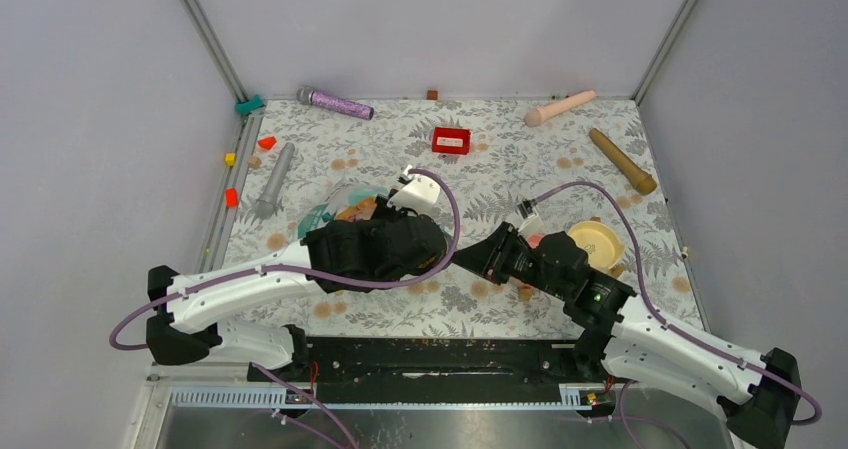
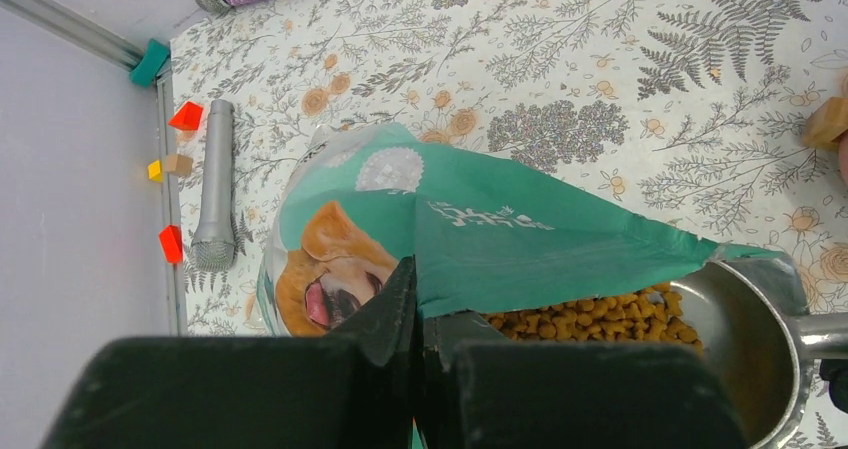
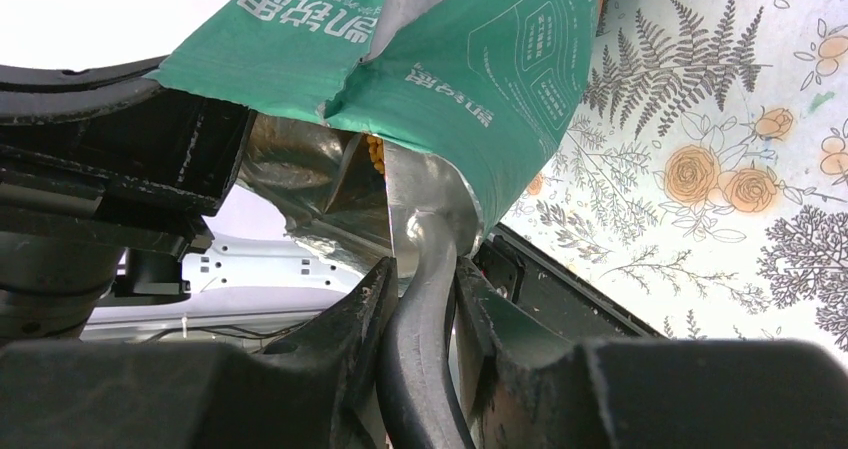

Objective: Serve the pet food

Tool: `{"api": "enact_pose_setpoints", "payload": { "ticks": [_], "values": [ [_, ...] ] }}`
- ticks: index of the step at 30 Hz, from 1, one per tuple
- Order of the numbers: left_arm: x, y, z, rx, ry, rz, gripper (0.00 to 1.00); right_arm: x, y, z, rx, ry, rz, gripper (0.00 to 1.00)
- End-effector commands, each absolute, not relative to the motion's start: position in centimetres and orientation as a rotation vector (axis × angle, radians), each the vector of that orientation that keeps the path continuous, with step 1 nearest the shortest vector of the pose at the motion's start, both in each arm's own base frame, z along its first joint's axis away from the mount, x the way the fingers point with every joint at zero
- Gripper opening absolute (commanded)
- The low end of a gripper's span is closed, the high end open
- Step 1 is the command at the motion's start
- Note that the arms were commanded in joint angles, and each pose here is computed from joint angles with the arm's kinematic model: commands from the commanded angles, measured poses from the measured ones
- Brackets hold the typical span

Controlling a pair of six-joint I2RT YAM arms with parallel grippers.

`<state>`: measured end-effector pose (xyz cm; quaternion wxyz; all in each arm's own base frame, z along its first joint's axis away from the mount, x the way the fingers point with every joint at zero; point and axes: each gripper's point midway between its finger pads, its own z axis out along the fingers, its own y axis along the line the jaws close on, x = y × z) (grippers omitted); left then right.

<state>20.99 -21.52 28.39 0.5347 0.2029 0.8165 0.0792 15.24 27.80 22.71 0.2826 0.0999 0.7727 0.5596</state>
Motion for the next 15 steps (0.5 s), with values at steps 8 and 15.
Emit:
{"api": "enact_pose_setpoints", "payload": {
  "ticks": [8, 15],
  "values": [
    [21.6, -21.0, 33.0, 0.269, 1.837, 0.071, 0.0, 17.7, 27.4, 26.6, 0.469, 1.956, 1.516, 0.0],
    [21.7, -20.6, 33.2, 0.248, 1.824, 0.089, 0.0, 17.0, 25.8, 26.4, 0.512, 1.925, 1.528, 0.0]
  ]
}}
